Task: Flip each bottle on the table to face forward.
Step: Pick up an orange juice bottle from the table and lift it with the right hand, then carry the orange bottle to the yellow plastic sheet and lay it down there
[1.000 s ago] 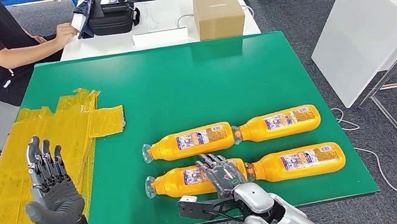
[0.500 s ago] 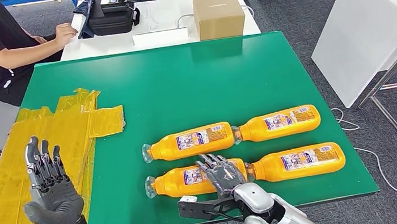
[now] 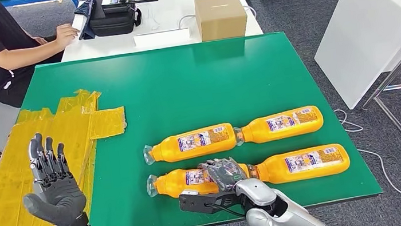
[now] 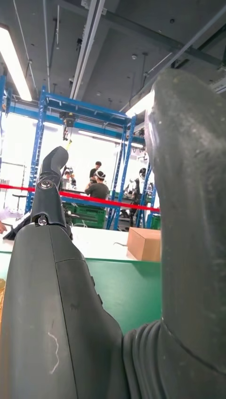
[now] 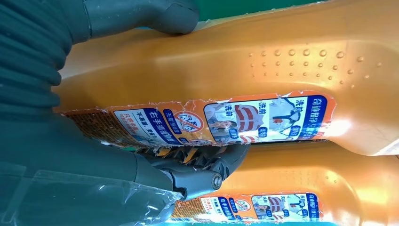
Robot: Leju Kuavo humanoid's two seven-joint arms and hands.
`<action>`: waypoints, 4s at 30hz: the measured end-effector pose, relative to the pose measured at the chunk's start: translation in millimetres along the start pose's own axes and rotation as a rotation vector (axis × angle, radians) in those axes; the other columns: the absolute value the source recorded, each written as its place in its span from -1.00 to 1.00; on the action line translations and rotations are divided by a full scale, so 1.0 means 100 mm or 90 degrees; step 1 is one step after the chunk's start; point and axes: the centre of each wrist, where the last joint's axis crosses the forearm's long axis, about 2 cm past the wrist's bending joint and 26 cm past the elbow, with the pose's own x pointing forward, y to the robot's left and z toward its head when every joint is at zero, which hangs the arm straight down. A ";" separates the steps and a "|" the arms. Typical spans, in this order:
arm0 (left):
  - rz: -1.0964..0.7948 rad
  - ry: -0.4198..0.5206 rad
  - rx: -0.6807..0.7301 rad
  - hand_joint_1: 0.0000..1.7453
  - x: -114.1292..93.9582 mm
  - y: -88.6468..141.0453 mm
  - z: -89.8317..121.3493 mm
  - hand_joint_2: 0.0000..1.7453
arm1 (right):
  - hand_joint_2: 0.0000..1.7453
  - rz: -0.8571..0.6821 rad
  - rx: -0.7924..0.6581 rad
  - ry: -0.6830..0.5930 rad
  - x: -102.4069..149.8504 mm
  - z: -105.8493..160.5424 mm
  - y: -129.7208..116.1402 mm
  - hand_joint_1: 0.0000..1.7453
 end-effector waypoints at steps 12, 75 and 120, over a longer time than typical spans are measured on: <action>0.014 0.018 0.033 -1.00 -0.01 0.01 0.01 -1.00 | 1.00 -0.215 -0.136 -0.071 0.00 0.04 0.02 1.00; 0.303 0.264 -0.099 -1.00 -0.17 -0.01 0.39 1.00 | 1.00 -0.296 -0.103 -0.462 1.21 -0.07 -0.10 1.00; -0.507 0.075 0.000 1.00 -0.11 0.56 0.00 1.00 | -1.00 -0.408 -0.317 -0.372 0.71 0.21 0.09 -1.00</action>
